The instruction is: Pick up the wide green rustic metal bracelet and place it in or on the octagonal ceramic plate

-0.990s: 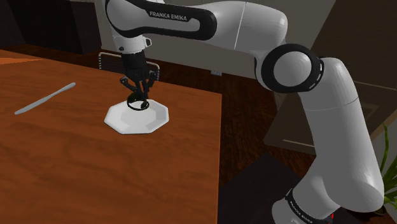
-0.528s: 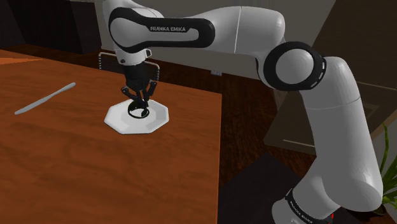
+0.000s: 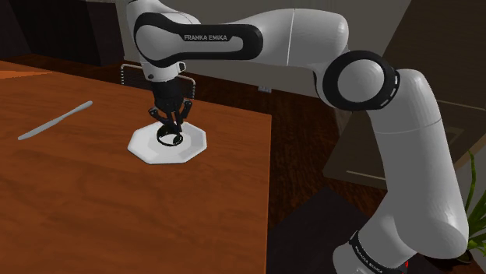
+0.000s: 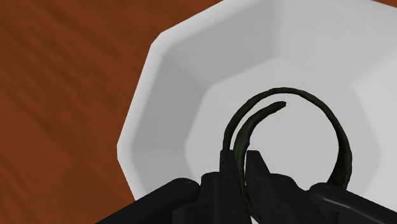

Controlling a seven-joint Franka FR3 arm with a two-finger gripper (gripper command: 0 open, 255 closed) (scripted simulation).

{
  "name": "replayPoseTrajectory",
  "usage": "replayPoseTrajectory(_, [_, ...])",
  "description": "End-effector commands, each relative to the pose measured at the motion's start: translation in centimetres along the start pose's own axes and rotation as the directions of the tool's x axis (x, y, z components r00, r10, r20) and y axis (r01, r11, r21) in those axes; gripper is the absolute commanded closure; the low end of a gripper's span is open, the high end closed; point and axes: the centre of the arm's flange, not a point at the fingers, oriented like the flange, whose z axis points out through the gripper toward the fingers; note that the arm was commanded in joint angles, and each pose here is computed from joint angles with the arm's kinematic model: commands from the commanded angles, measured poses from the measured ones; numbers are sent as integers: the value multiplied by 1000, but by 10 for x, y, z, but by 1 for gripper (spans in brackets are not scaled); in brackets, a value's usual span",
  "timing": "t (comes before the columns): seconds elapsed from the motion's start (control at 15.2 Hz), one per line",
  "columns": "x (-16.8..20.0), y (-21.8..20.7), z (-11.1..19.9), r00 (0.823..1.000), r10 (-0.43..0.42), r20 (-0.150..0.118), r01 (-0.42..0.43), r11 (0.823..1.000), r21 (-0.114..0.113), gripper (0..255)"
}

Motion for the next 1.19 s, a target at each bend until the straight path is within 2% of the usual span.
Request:
replayPoseTrajectory(0.0, [0, 0, 0, 1000, 0, 0, 0, 1000, 0, 0])
replayPoseTrajectory(0.33, [0, 0, 0, 1000, 0, 0, 0, 1000, 0, 0])
replayPoseTrajectory(0.59, [0, 0, -50, 1000, 0, 0, 0, 1000, 0, 0])
replayPoseTrajectory(1.12, [0, 0, -50, 1000, 0, 0, 0, 1000, 0, 0])
